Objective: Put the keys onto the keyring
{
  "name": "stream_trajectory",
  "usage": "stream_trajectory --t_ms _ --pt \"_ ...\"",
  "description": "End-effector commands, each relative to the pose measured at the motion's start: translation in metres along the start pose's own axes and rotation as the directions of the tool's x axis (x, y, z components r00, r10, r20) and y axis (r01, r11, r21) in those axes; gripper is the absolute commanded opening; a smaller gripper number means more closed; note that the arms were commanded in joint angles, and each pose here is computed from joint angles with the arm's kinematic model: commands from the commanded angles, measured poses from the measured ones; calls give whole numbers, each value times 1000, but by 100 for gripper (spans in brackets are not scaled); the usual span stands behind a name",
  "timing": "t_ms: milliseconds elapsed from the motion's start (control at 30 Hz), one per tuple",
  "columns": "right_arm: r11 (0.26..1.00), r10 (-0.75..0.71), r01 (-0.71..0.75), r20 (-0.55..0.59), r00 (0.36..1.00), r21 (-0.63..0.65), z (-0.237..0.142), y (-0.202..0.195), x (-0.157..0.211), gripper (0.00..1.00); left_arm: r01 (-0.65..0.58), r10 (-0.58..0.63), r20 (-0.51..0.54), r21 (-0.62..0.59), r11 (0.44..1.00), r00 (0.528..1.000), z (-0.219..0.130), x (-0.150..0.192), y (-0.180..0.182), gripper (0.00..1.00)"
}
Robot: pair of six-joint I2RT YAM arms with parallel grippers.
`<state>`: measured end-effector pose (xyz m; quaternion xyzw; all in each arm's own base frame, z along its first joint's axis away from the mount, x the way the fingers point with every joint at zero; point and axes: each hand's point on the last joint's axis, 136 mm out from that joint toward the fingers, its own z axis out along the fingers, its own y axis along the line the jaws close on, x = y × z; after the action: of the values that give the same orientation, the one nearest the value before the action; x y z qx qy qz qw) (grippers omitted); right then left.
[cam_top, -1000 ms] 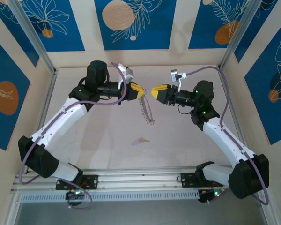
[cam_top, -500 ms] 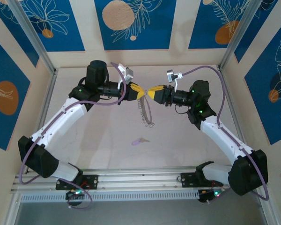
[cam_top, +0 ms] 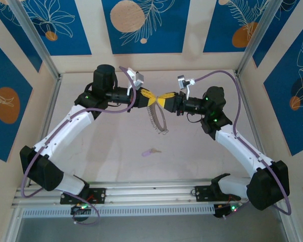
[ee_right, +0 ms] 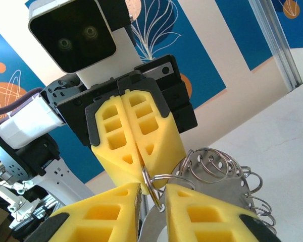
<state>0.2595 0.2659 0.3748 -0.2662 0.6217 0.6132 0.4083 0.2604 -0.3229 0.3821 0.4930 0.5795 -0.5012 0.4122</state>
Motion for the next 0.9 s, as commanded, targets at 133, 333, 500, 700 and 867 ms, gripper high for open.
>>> stream_trajectory --t_ms 133,333,500,700,867 --pt "997 -56 57 13 998 -44 5 15 -13 20 -49 47 42 51 997 998 0 -19 -12 0" --pt "997 -57 57 9 998 -50 8 16 -13 6 -40 37 43 62 997 998 1 -18 -12 0" --pt "997 -58 59 7 998 -46 8 14 -12 0 -39 36 49 64 997 998 1 -20 -13 0" --pt "997 -76 76 36 996 -5 5 8 -14 0 -10 15 97 -55 998 995 -3 -25 2 28" --pt "996 -84 84 57 995 5 2 8 -17 0 39 0 194 -199 979 981 -15 -33 17 52"
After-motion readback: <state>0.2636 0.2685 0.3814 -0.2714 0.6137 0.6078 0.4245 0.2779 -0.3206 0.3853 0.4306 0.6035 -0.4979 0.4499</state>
